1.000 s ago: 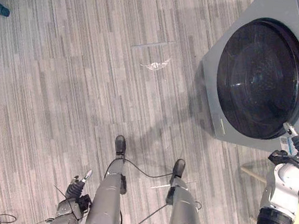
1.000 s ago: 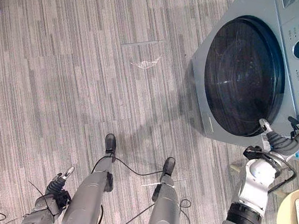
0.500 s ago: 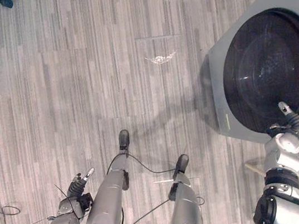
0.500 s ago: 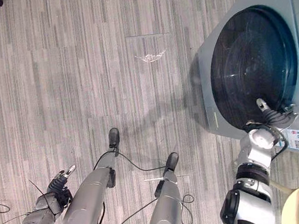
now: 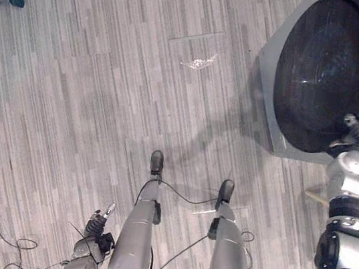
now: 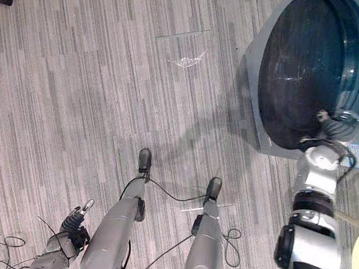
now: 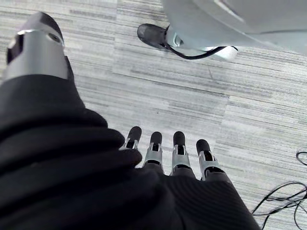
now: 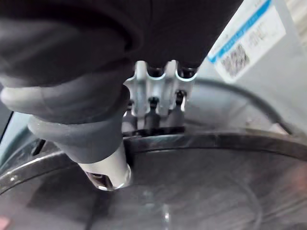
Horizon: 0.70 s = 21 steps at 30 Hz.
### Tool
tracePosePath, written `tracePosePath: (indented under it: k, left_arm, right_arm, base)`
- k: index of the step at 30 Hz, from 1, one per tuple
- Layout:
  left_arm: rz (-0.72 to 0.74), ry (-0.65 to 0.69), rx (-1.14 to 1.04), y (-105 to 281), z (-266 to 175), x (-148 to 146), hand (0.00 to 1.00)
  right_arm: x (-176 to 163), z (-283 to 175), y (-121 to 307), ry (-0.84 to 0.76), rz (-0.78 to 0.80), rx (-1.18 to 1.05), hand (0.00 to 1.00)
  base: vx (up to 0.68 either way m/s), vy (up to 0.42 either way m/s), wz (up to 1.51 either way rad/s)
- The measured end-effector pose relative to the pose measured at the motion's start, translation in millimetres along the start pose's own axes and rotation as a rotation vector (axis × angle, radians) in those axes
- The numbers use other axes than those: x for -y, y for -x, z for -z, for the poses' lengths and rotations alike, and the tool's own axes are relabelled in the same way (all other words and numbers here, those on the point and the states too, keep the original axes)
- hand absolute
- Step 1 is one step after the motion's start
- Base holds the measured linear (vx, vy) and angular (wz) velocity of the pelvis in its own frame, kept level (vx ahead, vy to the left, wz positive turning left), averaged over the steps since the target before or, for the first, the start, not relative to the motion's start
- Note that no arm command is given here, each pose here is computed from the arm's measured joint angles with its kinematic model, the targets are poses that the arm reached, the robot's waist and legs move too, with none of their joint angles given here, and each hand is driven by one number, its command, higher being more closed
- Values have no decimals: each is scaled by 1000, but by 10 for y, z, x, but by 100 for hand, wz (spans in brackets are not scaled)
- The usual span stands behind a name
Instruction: Pick up the laundry basket with both hands and put the clothes into the washing machine.
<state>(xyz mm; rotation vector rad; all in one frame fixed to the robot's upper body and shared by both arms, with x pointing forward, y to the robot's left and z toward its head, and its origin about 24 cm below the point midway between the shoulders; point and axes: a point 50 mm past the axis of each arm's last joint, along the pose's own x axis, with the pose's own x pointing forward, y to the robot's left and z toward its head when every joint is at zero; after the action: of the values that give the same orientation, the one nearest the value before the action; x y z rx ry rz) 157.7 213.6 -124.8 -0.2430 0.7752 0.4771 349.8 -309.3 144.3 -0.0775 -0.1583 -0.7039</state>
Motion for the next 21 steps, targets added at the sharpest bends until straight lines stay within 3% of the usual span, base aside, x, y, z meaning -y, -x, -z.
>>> tracePosePath:
  k: [6, 7, 14, 21]
  left_arm:
    - [18, -6, 4, -9, -25, 56, 0]
    - [18, -6, 4, -9, -26, 56, 0]
    - [17, -6, -10, -9, -11, 61, 0]
    - [28, 12, -31, 5, 37, 126, 0]
  right_arm:
    - [-153, 16, 169, -11, -74, 36, 100]
    - [-181, 24, 197, -15, -85, 38, 0]
    - [-372, 82, 367, -17, -172, 34, 0]
    - [-639, 147, 761, -65, -380, 46, 0]
  base:
    - [65, -64, -9]
    - [30, -32, 1]
    - [-3, -27, 6]
    - [10, -39, 2]
